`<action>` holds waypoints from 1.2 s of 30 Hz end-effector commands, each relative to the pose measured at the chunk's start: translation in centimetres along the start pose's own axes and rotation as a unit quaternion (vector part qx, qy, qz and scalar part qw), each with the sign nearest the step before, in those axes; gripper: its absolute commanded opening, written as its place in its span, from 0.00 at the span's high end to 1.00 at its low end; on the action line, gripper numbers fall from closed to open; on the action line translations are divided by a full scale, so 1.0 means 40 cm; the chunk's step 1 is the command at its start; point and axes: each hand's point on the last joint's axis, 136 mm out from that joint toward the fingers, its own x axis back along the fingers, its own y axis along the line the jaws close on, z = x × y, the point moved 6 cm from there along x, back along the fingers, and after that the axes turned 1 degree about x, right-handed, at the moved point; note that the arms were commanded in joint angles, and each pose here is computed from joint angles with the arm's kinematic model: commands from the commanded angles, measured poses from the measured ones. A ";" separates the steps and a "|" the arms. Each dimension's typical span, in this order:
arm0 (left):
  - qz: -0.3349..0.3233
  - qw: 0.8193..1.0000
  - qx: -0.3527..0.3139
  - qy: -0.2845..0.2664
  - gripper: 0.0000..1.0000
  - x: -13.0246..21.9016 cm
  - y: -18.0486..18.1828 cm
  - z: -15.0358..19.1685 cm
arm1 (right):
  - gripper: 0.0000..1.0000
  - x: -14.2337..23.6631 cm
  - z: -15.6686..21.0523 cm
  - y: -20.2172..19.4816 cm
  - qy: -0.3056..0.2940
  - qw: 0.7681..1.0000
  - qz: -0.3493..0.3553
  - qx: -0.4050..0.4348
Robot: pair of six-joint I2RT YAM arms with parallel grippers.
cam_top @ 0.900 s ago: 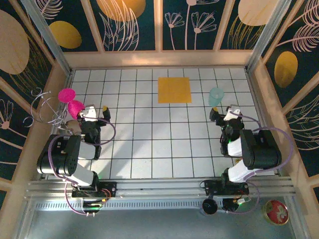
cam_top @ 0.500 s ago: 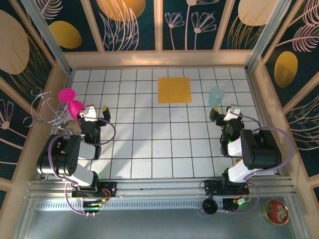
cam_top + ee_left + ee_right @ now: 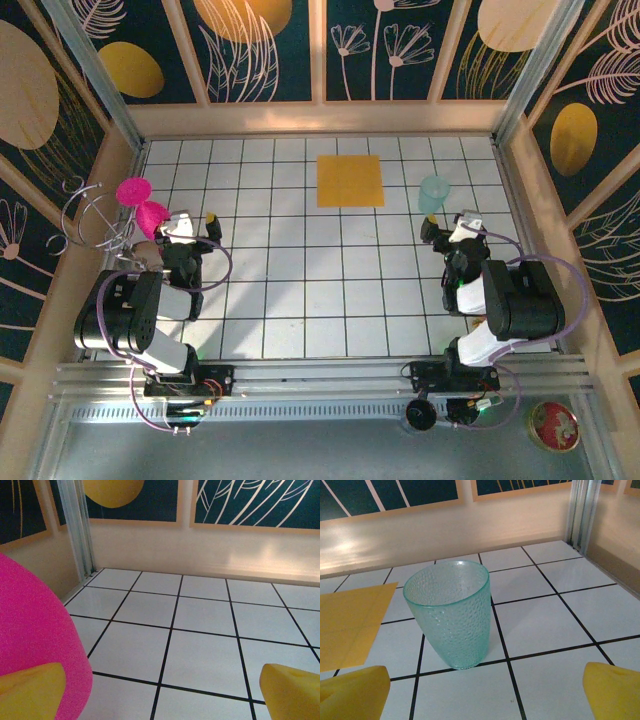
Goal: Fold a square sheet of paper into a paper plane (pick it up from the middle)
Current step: Move the square sheet of paper to the center of the table.
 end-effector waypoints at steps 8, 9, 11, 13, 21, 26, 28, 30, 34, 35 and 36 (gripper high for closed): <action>-0.014 0.998 0.016 -0.053 0.01 0.036 0.019 -0.042 | 0.01 0.021 -0.065 -0.012 -0.052 0.998 0.026 -0.012; -0.017 0.998 0.018 -0.058 0.01 0.042 0.021 -0.051 | 0.01 0.023 -0.074 -0.016 -0.051 0.998 0.038 -0.016; -0.013 0.998 0.017 -0.055 0.01 0.046 0.019 -0.062 | 0.01 0.017 -0.096 -0.016 -0.039 0.998 0.051 -0.025; -0.015 0.999 0.021 -0.042 0.01 0.043 0.018 -0.073 | 0.01 0.009 -0.113 -0.010 -0.015 0.998 0.049 -0.037; 0.060 0.989 0.129 -0.035 0.01 0.056 -0.027 -0.164 | 0.01 0.011 -0.169 0.042 0.051 0.995 0.042 -0.080; 0.101 0.973 0.209 0.022 0.01 0.038 -0.063 -0.196 | 0.01 0.019 -0.181 0.134 0.091 0.993 0.002 -0.069; 0.115 0.967 0.221 0.049 0.01 0.027 -0.078 -0.196 | 0.01 0.016 -0.189 0.173 0.107 0.990 -0.019 -0.086; 0.131 0.956 0.253 0.063 0.01 0.024 -0.090 -0.191 | 0.01 0.005 -0.192 0.217 0.132 0.984 -0.054 -0.111; 0.208 0.928 0.287 0.119 0.01 0.009 -0.148 -0.176 | 0.02 -0.037 -0.192 0.320 0.180 0.967 -0.109 -0.142; 0.234 0.919 0.288 0.132 0.01 0.009 -0.171 -0.172 | 0.04 -0.051 -0.186 0.345 0.194 0.962 -0.117 -0.151; 0.249 0.913 0.290 0.144 0.01 0.008 -0.191 -0.165 | 0.06 -0.066 -0.180 0.367 0.206 0.958 -0.124 -0.158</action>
